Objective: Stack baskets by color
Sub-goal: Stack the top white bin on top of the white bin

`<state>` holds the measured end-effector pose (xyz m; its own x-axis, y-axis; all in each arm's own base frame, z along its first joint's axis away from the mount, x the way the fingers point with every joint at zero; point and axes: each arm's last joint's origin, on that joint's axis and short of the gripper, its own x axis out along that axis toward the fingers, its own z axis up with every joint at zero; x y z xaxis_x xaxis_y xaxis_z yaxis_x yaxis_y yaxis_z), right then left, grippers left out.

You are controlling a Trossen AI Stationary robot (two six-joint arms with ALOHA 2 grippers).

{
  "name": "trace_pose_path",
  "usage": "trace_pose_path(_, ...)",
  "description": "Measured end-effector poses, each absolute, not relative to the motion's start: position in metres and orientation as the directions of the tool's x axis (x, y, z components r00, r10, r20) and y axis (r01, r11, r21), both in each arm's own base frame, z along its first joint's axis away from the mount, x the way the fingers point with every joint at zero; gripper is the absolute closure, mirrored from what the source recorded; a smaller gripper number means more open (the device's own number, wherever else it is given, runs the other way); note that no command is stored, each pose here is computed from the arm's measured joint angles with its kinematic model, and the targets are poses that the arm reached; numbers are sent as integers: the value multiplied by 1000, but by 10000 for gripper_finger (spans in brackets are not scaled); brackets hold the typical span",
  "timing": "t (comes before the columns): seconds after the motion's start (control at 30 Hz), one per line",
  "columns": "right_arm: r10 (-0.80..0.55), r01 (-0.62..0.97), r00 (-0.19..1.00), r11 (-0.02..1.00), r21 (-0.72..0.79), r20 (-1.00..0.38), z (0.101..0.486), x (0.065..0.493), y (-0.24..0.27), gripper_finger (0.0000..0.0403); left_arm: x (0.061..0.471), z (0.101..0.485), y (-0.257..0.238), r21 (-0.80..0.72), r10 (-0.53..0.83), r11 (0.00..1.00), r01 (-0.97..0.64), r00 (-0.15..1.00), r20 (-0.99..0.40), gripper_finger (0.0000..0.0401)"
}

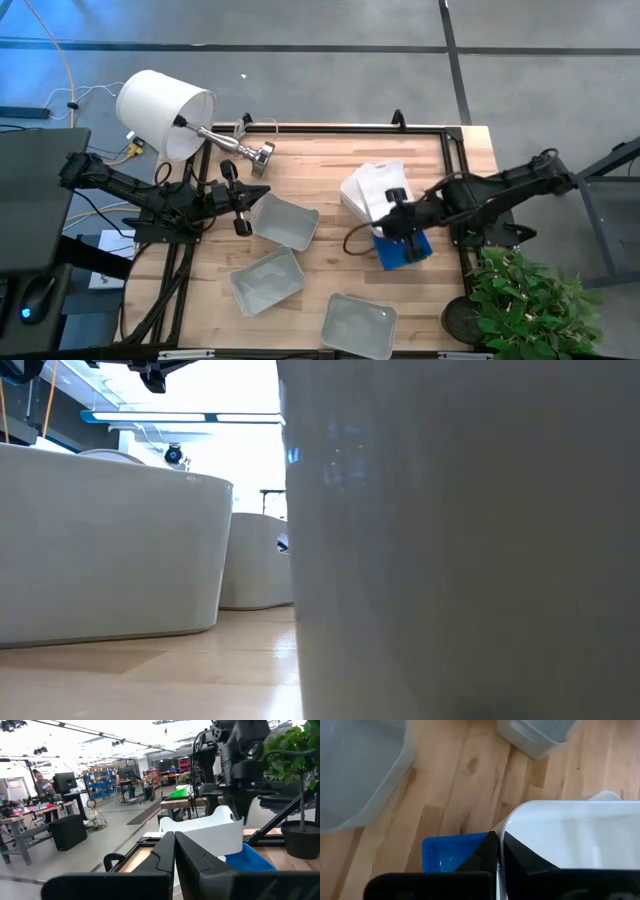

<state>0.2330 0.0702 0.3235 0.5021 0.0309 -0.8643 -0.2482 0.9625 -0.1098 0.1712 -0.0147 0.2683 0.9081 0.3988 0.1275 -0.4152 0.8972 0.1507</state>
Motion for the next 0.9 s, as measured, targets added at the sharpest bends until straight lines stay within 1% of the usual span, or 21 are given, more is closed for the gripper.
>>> trace_pose_path(0.23, 27, -431, 487, 877, -213, -873, 323, 231, 73, 403, 171, 268, -15, 151, 399, 897, -415, 908, 127, 401)
trace_pose_path(0.37, -9, -519, 429, 816, -255, -903, 320, 227, 62, 403, 171, 269, -15, 147, 399, 897, -417, 907, 133, 401)
trace_pose_path(0.5, -33, -588, 365, 767, -258, -930, 317, 224, 50, 403, 171, 271, -14, 135, 404, 896, -424, 902, 151, 401)
trace_pose_path(0.67, 17, -675, 337, 701, -229, -941, 316, 224, 44, 403, 171, 271, -14, 136, 405, 895, -424, 902, 150, 401)
trace_pose_path(0.8, 52, -692, 322, 694, -197, -945, 316, 224, 39, 403, 171, 271, -14, 136, 405, 895, -424, 902, 149, 401)
trace_pose_path(0.9, 47, -688, 323, 698, -200, -945, 316, 225, 35, 403, 171, 270, -14, 140, 404, 895, -423, 903, 143, 401)
